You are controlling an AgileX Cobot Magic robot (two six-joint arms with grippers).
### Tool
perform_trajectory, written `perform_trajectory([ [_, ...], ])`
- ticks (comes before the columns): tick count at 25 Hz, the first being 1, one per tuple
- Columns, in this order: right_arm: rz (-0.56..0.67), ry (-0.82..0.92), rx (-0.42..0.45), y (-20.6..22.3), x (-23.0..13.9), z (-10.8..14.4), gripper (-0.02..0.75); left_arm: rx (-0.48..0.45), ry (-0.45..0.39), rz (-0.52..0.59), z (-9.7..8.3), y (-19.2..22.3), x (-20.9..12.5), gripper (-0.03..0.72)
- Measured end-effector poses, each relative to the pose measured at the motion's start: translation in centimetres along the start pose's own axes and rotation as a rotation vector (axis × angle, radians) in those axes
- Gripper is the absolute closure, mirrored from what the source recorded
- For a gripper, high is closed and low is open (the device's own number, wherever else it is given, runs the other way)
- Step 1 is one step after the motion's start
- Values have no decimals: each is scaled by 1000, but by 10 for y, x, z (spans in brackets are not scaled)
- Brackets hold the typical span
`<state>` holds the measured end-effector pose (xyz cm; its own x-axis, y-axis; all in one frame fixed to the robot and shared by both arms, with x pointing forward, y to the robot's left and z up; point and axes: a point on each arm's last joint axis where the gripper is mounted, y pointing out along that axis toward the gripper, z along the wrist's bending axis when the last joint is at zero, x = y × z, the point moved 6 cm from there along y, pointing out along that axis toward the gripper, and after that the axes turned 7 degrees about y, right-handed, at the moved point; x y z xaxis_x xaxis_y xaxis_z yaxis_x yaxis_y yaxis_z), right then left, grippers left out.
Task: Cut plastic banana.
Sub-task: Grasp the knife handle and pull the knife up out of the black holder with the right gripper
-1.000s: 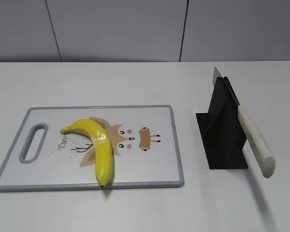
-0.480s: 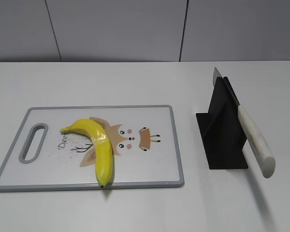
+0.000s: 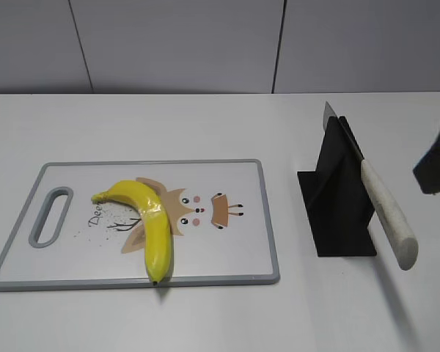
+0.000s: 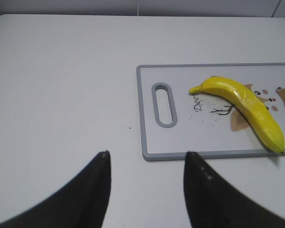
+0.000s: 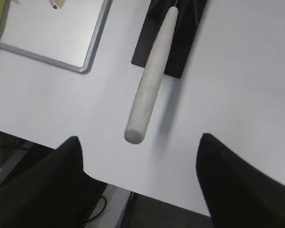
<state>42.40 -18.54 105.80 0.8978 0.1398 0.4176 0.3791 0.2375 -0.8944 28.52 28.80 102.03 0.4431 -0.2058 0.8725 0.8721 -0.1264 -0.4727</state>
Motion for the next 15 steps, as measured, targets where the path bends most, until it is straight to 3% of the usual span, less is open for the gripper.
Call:
perform_trajectory([
  [8, 206, 203, -101, 61, 13, 4, 150, 0, 0, 0, 0, 0, 0, 200],
  [15, 295, 217, -177, 107, 15, 0, 150, 0, 0, 0, 0, 0, 0, 200],
])
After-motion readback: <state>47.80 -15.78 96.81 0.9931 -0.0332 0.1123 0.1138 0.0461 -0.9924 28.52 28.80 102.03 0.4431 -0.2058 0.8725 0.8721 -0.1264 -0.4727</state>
